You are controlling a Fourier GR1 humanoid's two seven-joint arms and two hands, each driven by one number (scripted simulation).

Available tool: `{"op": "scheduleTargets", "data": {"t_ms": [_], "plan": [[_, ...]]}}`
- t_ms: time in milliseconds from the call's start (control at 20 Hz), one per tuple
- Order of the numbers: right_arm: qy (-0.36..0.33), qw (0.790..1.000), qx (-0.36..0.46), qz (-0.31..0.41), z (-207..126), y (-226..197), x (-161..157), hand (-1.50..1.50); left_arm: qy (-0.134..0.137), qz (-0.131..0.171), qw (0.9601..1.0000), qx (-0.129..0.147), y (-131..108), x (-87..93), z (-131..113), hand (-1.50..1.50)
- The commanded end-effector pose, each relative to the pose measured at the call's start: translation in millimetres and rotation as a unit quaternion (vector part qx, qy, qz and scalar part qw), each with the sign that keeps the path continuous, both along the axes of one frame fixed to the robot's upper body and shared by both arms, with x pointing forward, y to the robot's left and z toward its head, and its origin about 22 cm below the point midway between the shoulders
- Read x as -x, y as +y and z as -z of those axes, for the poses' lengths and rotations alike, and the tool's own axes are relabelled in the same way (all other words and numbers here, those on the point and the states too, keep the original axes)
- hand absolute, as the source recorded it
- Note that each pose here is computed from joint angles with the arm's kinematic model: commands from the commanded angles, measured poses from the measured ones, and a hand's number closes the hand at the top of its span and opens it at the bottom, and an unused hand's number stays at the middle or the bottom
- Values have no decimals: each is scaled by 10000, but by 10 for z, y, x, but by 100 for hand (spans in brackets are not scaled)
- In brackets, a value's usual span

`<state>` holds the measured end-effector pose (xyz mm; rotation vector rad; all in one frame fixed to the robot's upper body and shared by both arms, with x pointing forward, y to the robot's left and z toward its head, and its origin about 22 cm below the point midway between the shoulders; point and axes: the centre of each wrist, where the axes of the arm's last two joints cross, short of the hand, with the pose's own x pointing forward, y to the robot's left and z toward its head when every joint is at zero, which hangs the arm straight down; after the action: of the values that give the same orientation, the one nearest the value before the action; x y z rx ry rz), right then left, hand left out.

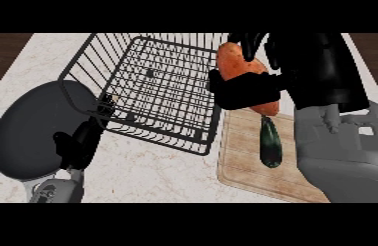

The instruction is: Pick the sweet potato from the cutting board and place it in the tiered basket

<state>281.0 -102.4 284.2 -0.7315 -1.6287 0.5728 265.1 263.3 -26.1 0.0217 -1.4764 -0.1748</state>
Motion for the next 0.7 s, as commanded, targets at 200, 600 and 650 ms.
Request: {"op": "scheduleTargets", "data": {"t_ms": [200, 600, 650], "plan": [[774, 9969, 127, 5, -36, 733, -504, 150, -288, 629, 9974, 224, -417, 23, 96, 0], [899, 9957, 171, -108, 63, 1099, -891, 150, -276, 696, 9971, 106, -431, -208, -61, 0], [873, 9961, 25, -113, 37, 1096, -949, 150, -253, 716, 9970, 150, -401, -226, -198, 0]]}}
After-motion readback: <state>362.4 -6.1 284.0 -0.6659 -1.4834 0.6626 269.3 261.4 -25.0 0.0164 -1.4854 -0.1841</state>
